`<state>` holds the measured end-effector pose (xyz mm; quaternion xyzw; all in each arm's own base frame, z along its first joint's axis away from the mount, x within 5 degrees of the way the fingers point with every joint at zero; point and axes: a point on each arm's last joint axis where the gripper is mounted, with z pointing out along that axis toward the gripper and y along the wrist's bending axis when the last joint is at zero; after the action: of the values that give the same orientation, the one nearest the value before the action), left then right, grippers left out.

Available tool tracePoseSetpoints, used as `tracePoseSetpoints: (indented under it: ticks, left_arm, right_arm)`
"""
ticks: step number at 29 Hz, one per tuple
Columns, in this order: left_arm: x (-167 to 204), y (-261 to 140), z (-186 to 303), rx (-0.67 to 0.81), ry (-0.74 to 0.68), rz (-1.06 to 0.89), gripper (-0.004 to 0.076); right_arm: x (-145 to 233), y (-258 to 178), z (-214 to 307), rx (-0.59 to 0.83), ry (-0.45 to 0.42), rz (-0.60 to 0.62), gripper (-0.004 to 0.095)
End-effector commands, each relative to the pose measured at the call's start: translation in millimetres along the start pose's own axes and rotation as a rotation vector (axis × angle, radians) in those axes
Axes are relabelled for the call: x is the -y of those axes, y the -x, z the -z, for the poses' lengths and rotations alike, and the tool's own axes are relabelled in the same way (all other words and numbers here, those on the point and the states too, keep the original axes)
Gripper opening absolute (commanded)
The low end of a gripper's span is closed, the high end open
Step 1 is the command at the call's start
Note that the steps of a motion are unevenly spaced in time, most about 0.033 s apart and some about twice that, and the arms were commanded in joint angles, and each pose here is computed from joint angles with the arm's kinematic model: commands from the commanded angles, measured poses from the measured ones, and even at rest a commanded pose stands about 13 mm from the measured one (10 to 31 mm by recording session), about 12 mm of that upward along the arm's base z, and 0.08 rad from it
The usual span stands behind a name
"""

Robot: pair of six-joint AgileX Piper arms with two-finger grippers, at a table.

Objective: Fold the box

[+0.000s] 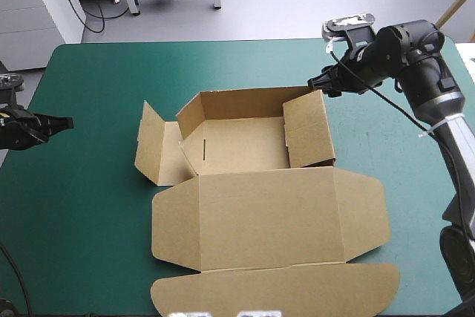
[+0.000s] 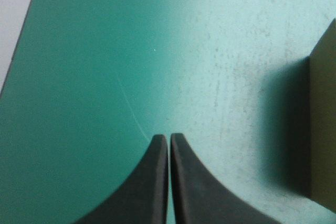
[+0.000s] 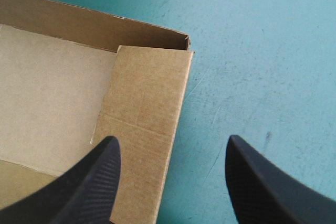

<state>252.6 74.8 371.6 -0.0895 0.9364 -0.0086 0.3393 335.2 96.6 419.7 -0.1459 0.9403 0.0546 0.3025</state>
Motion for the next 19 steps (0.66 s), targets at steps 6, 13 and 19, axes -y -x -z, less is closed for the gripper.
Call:
tracePoseSetpoints:
  ticks: [6, 13, 19]
  left_arm:
    - [7, 6, 12, 0.049, -0.096, 0.027, -0.0001]
    - [7, 5, 12, 0.033, -0.103, 0.028, -0.0001]
    - [8, 4, 12, 0.025, -0.105, 0.027, -0.0001]
  right_arm:
    - [3, -8, -50, -0.112, -0.002, -0.019, 0.0553]
    - [-2, -14, -107, -0.24, 0.078, -0.063, 0.0553]
    - [-1, -18, -128, -0.288, 0.079, -0.063, 0.0553]
